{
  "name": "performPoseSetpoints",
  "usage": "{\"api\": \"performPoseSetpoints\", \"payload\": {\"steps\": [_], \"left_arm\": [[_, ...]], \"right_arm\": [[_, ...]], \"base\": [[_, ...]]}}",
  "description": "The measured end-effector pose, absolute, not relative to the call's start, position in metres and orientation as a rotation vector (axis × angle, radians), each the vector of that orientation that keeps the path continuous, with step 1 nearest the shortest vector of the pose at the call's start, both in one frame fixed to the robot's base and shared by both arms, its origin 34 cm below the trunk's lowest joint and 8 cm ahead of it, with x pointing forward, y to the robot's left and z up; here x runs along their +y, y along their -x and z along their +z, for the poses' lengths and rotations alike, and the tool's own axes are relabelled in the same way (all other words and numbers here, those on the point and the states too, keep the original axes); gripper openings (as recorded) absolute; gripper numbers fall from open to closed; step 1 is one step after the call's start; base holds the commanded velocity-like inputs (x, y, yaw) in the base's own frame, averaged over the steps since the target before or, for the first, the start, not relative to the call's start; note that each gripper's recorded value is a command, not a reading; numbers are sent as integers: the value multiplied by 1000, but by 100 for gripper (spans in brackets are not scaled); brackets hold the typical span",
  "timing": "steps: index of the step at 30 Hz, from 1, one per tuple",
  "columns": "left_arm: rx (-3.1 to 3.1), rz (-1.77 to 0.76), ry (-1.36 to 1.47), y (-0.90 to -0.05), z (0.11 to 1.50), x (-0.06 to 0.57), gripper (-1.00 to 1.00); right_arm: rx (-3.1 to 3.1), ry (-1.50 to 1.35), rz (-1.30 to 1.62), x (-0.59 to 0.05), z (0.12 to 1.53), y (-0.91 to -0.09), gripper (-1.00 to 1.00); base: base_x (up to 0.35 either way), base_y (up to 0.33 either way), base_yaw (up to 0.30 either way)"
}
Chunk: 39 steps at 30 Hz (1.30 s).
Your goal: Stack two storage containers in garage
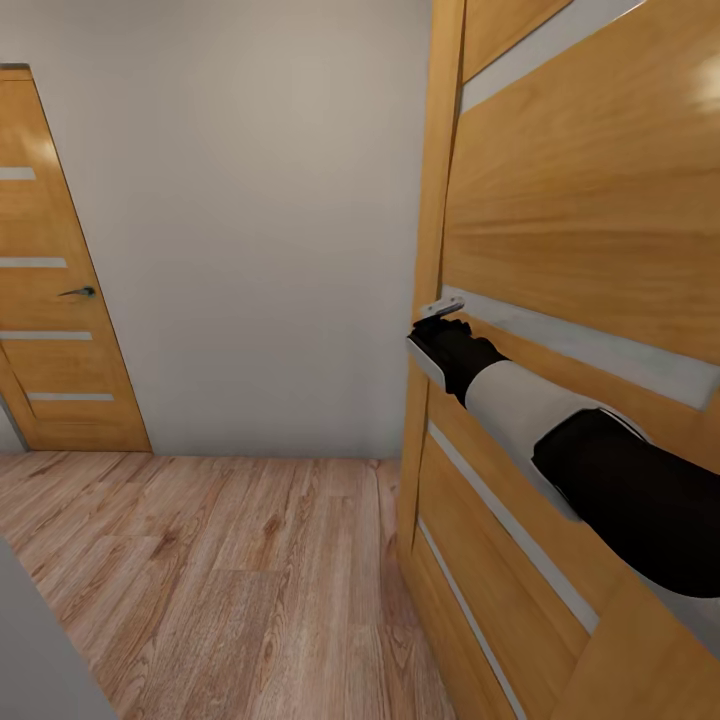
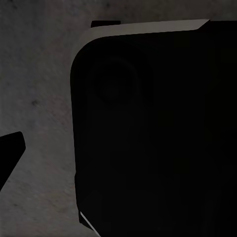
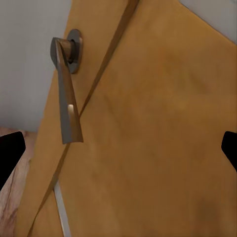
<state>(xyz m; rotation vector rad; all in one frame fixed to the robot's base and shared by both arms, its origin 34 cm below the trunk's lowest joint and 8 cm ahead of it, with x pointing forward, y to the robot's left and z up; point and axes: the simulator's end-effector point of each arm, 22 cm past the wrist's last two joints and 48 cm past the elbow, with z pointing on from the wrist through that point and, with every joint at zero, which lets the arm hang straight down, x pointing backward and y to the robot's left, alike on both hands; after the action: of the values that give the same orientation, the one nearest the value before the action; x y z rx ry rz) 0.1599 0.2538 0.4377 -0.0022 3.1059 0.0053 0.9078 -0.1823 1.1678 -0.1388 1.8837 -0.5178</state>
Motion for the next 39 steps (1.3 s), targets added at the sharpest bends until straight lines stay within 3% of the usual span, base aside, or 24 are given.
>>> {"api": "performPoseSetpoints", "payload": {"steps": [39], "left_arm": [[3105, 5, 0, -160, 438, 254, 100]], "right_arm": [[1900, 21, -578, -270, 1167, -912, 100]], "base": [[0, 0, 0]]}}
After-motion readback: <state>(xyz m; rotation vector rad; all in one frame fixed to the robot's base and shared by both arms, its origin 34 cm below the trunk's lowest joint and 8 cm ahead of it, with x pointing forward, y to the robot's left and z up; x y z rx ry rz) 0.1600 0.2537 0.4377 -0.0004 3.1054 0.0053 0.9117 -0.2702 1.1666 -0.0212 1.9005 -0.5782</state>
